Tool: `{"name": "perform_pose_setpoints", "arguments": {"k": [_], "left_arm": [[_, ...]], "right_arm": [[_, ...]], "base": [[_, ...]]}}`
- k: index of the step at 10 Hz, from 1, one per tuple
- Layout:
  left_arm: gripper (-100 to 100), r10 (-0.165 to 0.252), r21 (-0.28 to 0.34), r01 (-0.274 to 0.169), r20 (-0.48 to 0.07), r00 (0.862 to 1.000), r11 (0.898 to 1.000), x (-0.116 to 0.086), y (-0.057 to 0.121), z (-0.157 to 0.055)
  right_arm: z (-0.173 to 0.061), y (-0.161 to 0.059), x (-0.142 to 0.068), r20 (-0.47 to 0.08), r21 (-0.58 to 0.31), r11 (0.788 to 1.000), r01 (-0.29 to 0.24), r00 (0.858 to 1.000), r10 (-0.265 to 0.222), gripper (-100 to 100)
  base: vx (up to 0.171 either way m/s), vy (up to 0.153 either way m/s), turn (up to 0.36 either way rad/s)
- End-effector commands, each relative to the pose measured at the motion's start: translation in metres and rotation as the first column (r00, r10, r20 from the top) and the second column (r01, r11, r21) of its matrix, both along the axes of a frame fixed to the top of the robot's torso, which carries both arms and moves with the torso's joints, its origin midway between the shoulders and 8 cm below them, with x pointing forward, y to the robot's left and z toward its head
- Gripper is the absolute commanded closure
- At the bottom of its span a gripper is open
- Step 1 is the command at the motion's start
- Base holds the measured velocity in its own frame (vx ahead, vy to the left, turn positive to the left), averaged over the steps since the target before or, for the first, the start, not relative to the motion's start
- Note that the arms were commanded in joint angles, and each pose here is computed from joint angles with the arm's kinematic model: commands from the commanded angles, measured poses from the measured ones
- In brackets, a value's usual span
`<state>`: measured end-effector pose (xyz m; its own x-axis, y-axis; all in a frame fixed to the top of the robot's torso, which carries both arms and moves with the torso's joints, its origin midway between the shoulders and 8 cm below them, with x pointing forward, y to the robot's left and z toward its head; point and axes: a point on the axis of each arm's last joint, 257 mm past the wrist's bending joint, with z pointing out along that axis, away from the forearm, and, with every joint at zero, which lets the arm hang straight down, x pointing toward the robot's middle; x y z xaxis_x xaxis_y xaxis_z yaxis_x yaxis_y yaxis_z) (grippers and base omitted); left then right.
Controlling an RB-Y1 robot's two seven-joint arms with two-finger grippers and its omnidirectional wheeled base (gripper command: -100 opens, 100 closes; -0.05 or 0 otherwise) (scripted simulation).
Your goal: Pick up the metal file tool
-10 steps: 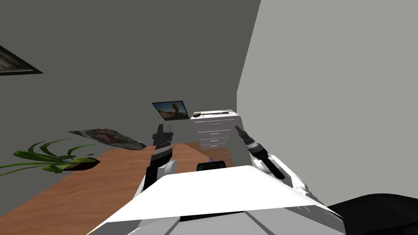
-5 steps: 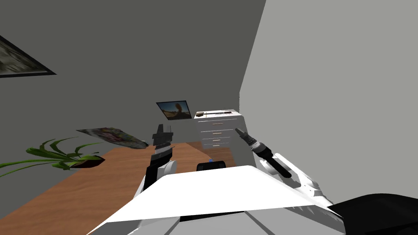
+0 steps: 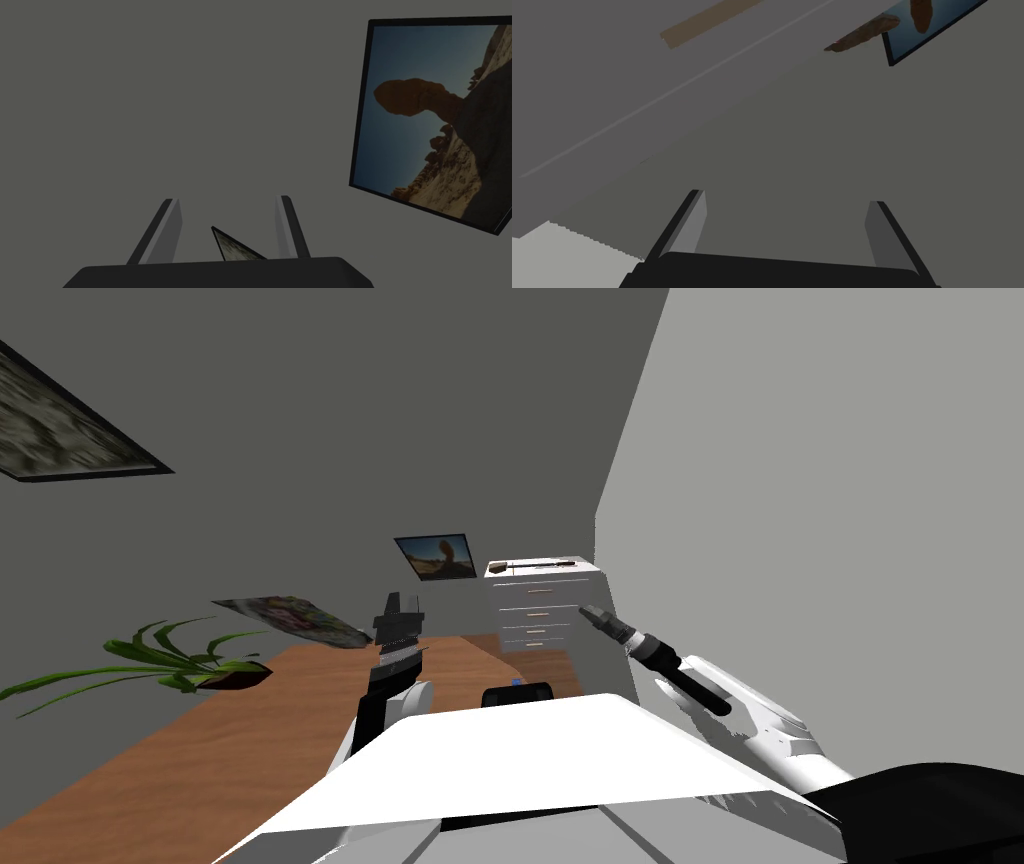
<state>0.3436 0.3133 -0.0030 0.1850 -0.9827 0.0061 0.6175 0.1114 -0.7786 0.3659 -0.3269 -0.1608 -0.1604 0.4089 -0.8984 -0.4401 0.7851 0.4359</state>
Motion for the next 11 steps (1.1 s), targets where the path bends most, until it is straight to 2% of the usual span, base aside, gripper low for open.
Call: {"name": "perform_pose_setpoints", "arguments": {"k": [1, 2, 3, 6, 7, 9, 10, 11], "left_arm": [[0, 0.0, 0.0, 0.0, 0.0, 1.0, 1.0, 0.0, 0.0, 0.0], [0, 0.0, 0.0, 0.0, 0.0, 1.0, 1.0, 0.0, 0.0, 0.0], [0, 0.0, 0.0, 0.0, 0.0, 1.0, 1.0, 0.0, 0.0, 0.0], [0, 0.0, 0.0, 0.0, 0.0, 1.0, 1.0, 0.0, 0.0, 0.0], [0, 0.0, 0.0, 0.0, 0.0, 1.0, 1.0, 0.0, 0.0, 0.0], [0, 0.0, 0.0, 0.0, 0.0, 1.0, 1.0, 0.0, 0.0, 0.0], [0, 0.0, 0.0, 0.0, 0.0, 1.0, 1.0, 0.0, 0.0, 0.0], [0, 0.0, 0.0, 0.0, 0.0, 1.0, 1.0, 0.0, 0.0, 0.0]], "right_arm": [[-0.006, -0.007, -0.002, -0.018, -0.065, 0.998, -0.019, 1.0, 0.018, -100], [-0.006, -0.007, -0.002, -0.02, -0.073, 0.997, -0.024, 1.0, 0.023, -100], [-0.017, -0.02, -0.002, -0.044, -0.144, 0.989, -0.033, 0.999, 0.027, -100], [-0.024, -0.035, -0.002, -0.079, -0.253, 0.965, -0.071, 0.995, 0.052, -100], [-0.034, -0.048, -0.003, -0.104, -0.312, 0.947, -0.083, 0.993, 0.053, -100], [-0.031, -0.05, -0.002, -0.113, -0.345, 0.933, -0.105, 0.991, 0.07, -100], [-0.039, -0.064, -0.004, -0.141, -0.407, 0.905, -0.125, 0.987, 0.073, -100], [-0.037, -0.065, -0.003, -0.147, -0.426, 0.894, -0.139, 0.986, 0.083, -100]], "base": [[0.007, 0.077, 0.032], [0.008, 0.035, -0.008], [0.004, 0.066, 0.067], [0.024, 0.079, 0.054], [0.022, 0.1, 0.077], [0.017, 0.05, 0.019], [0.018, 0.047, 0.086], [0.029, 0.058, 0.055]]}}
